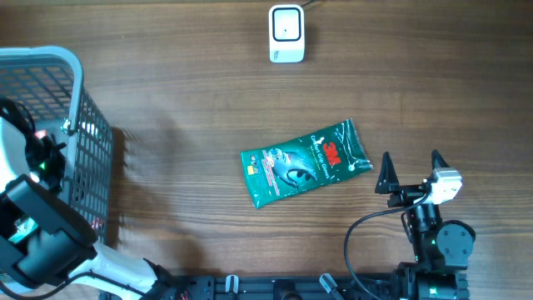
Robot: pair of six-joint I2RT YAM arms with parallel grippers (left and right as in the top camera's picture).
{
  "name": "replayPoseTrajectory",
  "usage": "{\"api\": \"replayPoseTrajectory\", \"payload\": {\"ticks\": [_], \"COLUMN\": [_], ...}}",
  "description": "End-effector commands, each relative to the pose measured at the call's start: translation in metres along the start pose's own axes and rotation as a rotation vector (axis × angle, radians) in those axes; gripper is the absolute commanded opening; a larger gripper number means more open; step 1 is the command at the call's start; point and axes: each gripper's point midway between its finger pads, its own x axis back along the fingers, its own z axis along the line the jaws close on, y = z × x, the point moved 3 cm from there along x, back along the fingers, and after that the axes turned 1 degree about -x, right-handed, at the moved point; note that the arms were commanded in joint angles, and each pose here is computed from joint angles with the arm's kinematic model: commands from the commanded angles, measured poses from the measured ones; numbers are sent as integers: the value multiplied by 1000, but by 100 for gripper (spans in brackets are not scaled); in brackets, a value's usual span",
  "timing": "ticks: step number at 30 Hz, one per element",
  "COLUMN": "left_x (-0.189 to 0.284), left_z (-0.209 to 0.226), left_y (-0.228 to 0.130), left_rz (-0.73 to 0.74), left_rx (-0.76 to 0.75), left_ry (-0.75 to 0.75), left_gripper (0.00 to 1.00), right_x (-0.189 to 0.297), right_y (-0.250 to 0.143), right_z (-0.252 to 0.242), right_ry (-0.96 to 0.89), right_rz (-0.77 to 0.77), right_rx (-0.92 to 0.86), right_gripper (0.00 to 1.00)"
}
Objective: Scan the item barcode
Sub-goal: 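Reach left gripper into basket and grasp green-capped jar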
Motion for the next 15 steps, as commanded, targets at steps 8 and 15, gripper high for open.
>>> {"api": "replayPoseTrajectory", "payload": {"ticks": [8, 15], "left_x": [-25, -26], "left_z": [22, 13], "left_y": [23, 19], "left_rz": [-176, -149], "left_rx": [-37, -114], "left_ry": [91, 57], "left_gripper": [96, 51], "right_x": [0, 0], "right_y": [1, 1], "right_z": [-1, -1], "right_ry": [-8, -8], "right_rz": [-8, -8], "right_rx": [7, 7], "right_gripper": [100, 99]}}
